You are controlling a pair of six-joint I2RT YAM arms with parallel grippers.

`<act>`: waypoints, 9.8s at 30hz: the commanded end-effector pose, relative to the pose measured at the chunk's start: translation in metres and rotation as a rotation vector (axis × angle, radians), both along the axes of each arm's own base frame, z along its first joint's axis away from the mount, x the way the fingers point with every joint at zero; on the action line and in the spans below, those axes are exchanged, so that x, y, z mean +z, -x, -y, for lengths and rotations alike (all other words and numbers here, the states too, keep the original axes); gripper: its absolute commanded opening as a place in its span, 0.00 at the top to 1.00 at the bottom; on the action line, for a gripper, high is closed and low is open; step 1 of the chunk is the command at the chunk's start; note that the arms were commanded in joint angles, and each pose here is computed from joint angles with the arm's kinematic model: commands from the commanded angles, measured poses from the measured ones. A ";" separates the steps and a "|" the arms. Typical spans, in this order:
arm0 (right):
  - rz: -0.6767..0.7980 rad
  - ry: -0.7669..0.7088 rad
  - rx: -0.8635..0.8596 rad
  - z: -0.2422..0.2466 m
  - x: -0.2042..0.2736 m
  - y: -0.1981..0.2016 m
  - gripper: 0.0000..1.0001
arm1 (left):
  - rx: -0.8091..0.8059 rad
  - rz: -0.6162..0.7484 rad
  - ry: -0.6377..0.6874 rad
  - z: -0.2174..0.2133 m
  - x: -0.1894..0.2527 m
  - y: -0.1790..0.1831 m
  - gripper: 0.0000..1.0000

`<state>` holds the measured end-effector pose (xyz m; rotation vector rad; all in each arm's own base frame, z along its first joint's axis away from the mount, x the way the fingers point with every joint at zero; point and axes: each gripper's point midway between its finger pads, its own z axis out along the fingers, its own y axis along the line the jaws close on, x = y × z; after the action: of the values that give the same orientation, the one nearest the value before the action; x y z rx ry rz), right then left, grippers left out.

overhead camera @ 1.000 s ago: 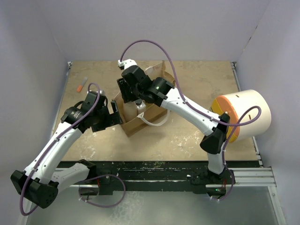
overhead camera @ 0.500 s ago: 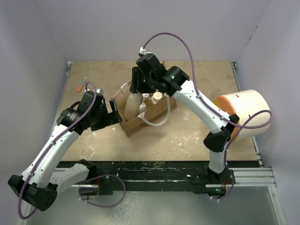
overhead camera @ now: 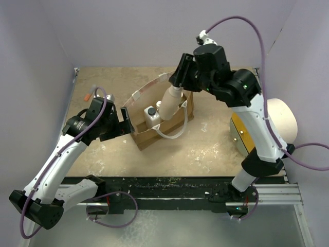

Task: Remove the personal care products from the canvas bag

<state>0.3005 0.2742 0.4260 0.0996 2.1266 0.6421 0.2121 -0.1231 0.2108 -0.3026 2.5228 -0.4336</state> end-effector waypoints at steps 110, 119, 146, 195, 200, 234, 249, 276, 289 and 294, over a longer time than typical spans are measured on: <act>-0.073 0.526 0.523 -0.086 -0.237 -0.026 0.23 | -0.227 -0.201 0.131 0.042 -0.043 0.021 0.01; -0.112 0.473 0.565 -0.106 -0.252 -0.025 0.28 | -0.222 -0.196 0.114 0.041 -0.041 0.016 0.01; -0.085 0.407 0.437 -0.109 -0.238 -0.038 0.92 | -0.213 -0.182 0.094 0.038 -0.039 0.012 0.01; 0.054 -0.047 -0.556 0.191 -0.068 0.052 1.00 | -0.212 -0.087 0.105 0.039 -0.024 0.001 0.01; -0.139 0.013 -0.698 0.192 -0.144 0.050 1.00 | -0.219 -0.090 0.098 0.039 -0.023 0.000 0.01; -0.291 0.231 -0.999 0.217 -0.246 -0.039 0.30 | -0.226 -0.117 0.095 0.044 -0.020 -0.006 0.01; -0.074 0.140 -0.507 0.192 -0.182 0.003 0.00 | -0.271 -0.149 0.158 0.055 -0.032 0.001 0.01; -0.018 0.558 0.431 -0.050 -0.181 -0.065 0.16 | -0.267 -0.188 0.189 0.057 -0.040 0.013 0.01; -0.088 0.616 0.530 -0.073 -0.231 -0.073 0.28 | -0.245 -0.187 0.174 0.055 -0.038 0.007 0.00; -0.138 0.625 0.540 -0.074 -0.248 -0.065 0.34 | -0.246 -0.191 0.172 0.057 -0.040 0.003 0.01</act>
<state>0.3703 0.3393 0.1684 -0.7951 2.4223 0.2023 0.2065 -0.1784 0.1653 -0.0995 2.7203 -0.7504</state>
